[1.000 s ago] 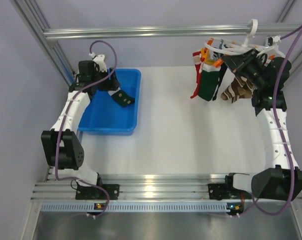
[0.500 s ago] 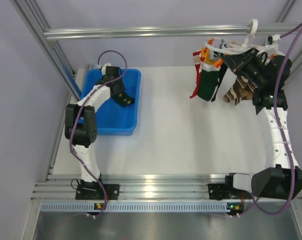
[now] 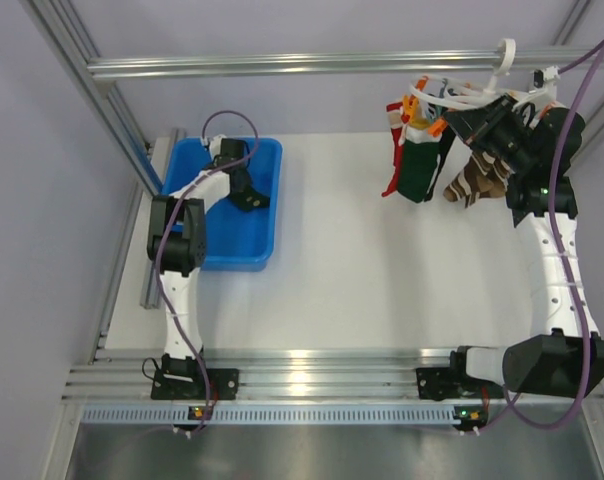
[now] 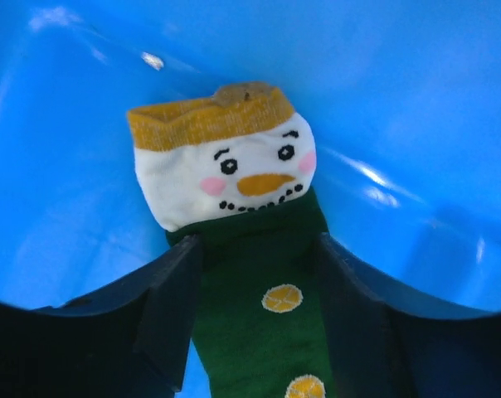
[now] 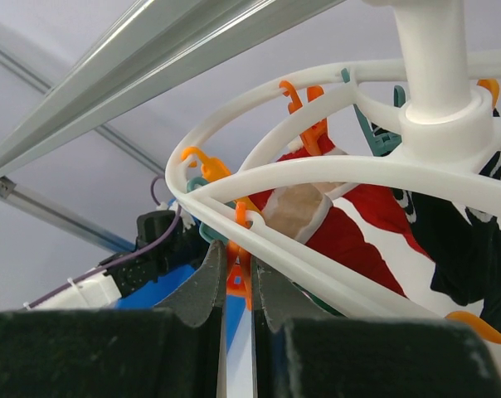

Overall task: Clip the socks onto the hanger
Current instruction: Pick up the sock from the bin.

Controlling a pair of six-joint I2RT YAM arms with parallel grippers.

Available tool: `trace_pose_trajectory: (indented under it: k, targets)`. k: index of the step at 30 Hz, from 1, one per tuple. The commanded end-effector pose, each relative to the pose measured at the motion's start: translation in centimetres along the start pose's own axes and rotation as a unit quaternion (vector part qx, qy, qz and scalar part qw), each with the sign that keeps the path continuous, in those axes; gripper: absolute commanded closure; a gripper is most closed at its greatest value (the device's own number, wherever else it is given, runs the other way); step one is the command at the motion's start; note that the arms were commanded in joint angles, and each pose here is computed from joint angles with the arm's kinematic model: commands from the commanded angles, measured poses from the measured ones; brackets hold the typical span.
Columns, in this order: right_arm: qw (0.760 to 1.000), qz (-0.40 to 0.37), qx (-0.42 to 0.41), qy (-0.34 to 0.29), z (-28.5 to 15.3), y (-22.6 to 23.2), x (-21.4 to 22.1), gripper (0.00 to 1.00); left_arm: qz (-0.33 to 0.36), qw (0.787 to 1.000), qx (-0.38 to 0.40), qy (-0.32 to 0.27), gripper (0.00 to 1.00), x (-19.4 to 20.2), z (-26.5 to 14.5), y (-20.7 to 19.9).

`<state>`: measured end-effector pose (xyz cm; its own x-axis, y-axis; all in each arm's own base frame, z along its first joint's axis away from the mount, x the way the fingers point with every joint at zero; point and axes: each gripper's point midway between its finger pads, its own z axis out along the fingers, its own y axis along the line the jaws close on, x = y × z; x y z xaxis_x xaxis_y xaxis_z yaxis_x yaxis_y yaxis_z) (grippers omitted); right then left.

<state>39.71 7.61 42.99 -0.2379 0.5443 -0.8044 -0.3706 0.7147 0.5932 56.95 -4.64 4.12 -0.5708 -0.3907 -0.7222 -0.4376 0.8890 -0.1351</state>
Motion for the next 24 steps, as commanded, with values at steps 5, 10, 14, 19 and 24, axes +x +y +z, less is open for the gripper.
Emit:
trace_pose_trajectory:
  k: [5,10,14,19,24]
  targets:
    - [0.997,-0.050,-0.037,-0.033,-0.6,3.0,-2.6,1.00,-0.013,0.999,-0.003,0.030,0.54,0.2,0.1,1.4]
    - [0.997,-0.052,-0.038,-0.033,-0.6,2.9,-2.3,1.00,0.028,0.999,0.039,0.022,0.85,-1.6,-3.5,1.3]
    - [0.997,-0.052,-0.037,-0.033,-0.6,2.5,-2.0,1.00,0.087,0.992,0.093,-0.017,1.00,-2.9,-7.5,1.2]
    - [0.997,-0.052,-0.039,-0.030,-0.4,2.3,-1.8,1.00,0.206,0.944,0.216,-0.141,1.00,-6.9,-15.8,-0.5]
    - [0.997,-0.050,-0.048,-0.037,-0.3,2.6,-2.0,1.00,0.336,0.828,0.329,-0.305,1.00,-8.7,-25.9,-2.2]
